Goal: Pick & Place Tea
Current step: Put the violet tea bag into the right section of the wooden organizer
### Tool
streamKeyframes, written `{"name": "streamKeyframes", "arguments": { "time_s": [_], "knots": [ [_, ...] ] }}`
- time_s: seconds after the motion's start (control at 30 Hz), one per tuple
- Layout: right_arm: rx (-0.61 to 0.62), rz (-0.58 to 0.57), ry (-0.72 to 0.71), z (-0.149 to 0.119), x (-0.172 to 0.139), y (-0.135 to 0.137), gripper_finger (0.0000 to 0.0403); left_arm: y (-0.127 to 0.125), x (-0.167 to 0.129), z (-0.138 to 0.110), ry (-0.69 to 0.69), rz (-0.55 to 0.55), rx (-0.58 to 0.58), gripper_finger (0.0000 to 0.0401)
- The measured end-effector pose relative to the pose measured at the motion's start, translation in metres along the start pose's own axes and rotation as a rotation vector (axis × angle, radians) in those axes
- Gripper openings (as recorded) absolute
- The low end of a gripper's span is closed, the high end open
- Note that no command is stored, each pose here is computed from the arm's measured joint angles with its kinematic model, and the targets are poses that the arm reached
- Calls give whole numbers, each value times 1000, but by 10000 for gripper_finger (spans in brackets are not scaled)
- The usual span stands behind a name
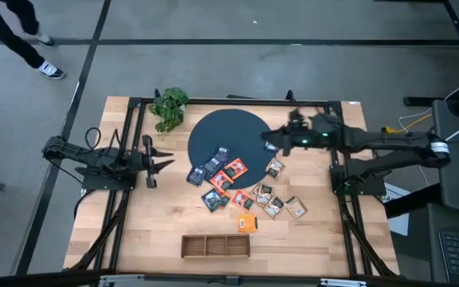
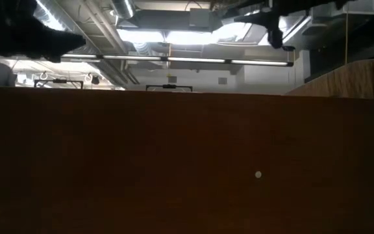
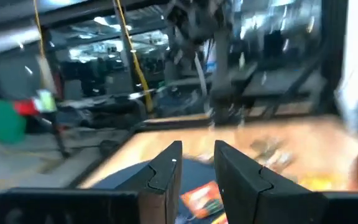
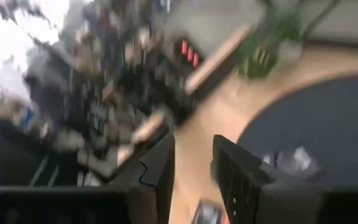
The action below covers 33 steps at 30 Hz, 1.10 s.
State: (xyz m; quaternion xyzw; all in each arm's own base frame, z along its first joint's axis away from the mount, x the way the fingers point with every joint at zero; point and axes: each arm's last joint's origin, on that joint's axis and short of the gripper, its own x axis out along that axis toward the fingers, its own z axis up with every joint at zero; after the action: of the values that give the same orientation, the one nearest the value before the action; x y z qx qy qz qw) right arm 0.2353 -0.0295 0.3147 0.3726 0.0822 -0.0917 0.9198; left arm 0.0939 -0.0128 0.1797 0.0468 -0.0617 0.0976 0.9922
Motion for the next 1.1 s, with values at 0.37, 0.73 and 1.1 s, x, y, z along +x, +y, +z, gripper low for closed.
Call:
{"name": "streamKeyframes", "arguments": {
  "time_s": [0.37, 0.73, 1.1],
  "knots": [
    [1, -120, 202, 4, 28, 21, 112, 5, -4, 29, -282, -75, -681, 93],
    [-62, -212, 376, -54, 67, 28, 112, 9, -3, 42, -270, 20, -859, 93],
    [-82, -294, 467, -107, 88, 31, 112, -12, 36, 61, 284, -19, -640, 93]
  ]
}}
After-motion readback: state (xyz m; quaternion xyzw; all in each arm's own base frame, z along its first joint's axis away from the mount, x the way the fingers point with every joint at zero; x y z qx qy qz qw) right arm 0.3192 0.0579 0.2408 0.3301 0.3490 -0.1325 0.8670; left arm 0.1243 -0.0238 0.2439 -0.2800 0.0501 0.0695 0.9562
